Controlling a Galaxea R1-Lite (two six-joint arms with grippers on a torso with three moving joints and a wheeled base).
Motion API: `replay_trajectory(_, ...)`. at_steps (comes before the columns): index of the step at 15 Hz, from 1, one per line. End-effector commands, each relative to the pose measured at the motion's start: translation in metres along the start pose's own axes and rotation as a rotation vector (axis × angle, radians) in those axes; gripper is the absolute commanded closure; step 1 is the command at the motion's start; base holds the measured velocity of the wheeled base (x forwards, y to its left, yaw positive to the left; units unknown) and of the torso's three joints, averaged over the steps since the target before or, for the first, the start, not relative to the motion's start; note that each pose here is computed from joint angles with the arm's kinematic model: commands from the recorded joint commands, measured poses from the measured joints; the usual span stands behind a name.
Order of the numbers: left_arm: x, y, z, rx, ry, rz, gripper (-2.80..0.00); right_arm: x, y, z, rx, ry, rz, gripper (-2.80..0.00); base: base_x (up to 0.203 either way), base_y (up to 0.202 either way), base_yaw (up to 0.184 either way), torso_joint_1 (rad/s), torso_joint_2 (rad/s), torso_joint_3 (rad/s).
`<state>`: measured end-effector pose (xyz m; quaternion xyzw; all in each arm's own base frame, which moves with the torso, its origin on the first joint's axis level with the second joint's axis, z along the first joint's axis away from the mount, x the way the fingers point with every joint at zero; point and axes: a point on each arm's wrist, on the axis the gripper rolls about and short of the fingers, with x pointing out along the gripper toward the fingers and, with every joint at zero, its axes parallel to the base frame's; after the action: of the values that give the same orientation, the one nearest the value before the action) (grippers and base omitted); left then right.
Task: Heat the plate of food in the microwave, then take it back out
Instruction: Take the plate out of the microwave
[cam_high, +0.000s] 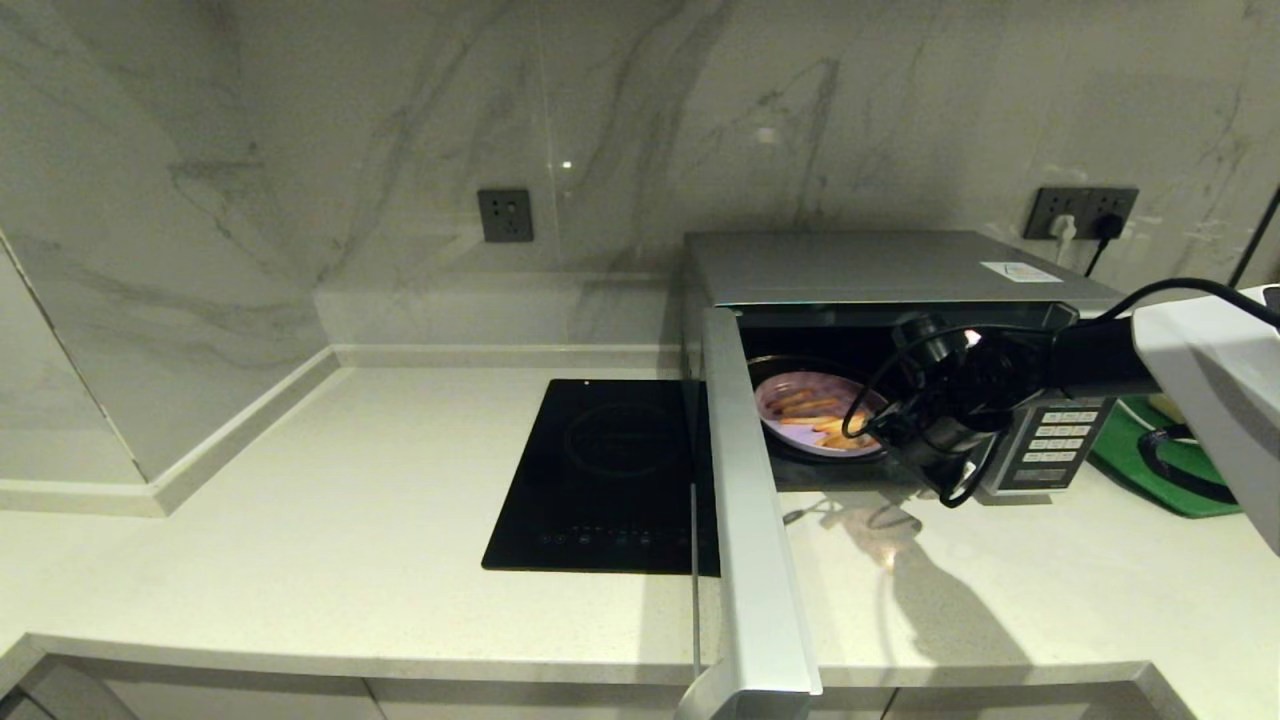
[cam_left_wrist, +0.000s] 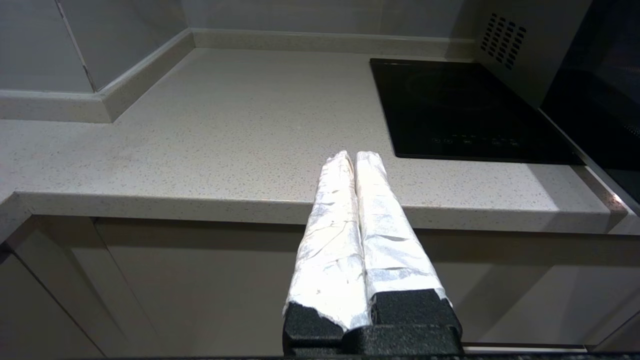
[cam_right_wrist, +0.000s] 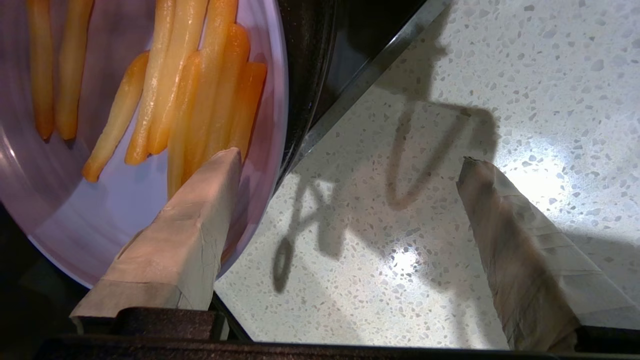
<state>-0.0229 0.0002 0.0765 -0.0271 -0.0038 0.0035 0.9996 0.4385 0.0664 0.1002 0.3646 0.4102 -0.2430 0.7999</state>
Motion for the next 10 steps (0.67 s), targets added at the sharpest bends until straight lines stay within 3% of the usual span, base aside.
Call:
replay_trajectory(1,0.0000,0.0000,0.0000,-0.001,0.000,0.000,0.00,0.0016,-0.0007,-0.0009,0.004,0.002,-0.007,-2.80,0.000,0.000,0.000,0.000,0.00,0.000)
replay_trajectory(2,0.0000,0.0000,0.0000,-0.001,0.000,0.000,0.00,0.0013,-0.0004,-0.0007,0.004,0.003,-0.005,-2.80,0.000,0.000,0.000,0.000,0.00,0.000)
replay_trajectory(3,0.0000,0.0000,0.0000,-0.001,0.000,0.000,0.00,0.0006,0.0001,-0.0002,0.005,0.000,-0.002,0.00,0.000,0.000,0.000,0.000,0.00,0.000)
replay_trajectory(10,0.0000,0.0000,0.0000,-0.001,0.000,0.000,0.00,-0.0061,0.0041,0.0035,0.008,-0.024,0.015,0.00,0.000,0.000,0.000,0.000,0.00,0.000)
